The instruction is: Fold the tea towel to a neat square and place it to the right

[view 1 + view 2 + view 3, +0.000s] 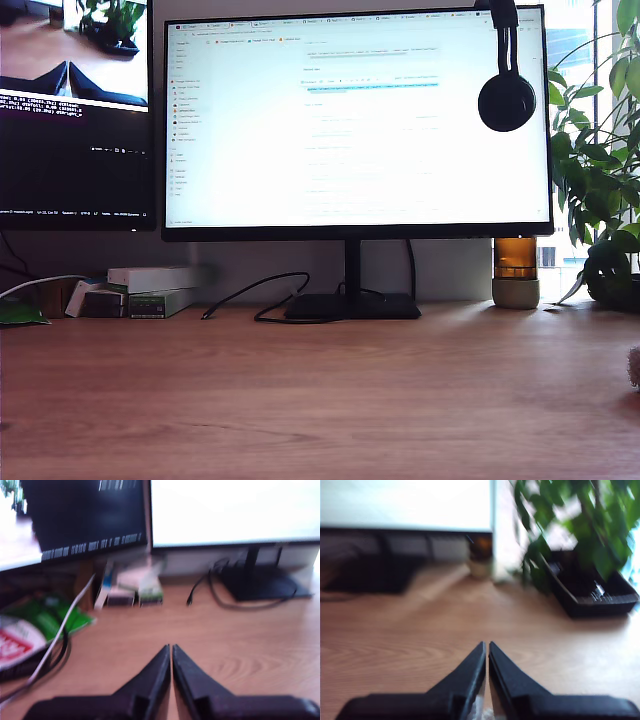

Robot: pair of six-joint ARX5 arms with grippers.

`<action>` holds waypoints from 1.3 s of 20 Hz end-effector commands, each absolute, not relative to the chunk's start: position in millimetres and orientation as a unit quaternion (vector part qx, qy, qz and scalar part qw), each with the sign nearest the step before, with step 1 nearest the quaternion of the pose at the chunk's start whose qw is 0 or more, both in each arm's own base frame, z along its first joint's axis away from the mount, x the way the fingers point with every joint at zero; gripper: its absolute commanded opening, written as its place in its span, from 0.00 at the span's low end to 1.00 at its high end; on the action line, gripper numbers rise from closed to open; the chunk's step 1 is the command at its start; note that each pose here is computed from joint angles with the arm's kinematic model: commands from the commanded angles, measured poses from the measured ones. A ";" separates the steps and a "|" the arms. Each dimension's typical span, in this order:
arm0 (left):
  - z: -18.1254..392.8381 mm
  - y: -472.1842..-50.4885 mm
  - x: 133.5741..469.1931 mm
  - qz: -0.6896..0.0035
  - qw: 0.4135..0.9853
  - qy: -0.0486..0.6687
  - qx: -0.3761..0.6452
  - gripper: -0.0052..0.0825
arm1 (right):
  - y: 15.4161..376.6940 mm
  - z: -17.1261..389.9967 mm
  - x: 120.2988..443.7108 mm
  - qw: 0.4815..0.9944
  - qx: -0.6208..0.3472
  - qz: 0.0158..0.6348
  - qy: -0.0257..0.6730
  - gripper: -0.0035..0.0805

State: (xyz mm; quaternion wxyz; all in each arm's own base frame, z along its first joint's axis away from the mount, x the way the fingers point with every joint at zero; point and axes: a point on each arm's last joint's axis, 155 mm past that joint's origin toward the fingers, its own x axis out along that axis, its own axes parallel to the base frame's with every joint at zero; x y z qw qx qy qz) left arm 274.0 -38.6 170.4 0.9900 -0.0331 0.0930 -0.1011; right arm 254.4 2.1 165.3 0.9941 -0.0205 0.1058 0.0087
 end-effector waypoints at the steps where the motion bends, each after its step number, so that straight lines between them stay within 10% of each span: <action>1: 175.4 -35.4 269.7 -0.096 0.992 0.078 -0.030 0.04 | 1.6 162.4 252.1 0.994 -0.017 0.008 0.108 0.03; 26: 102.2 -11.3 237.0 -0.024 0.987 0.149 -0.054 0.04 | -2.6 97.4 225.8 0.982 0.002 -0.006 0.191 0.03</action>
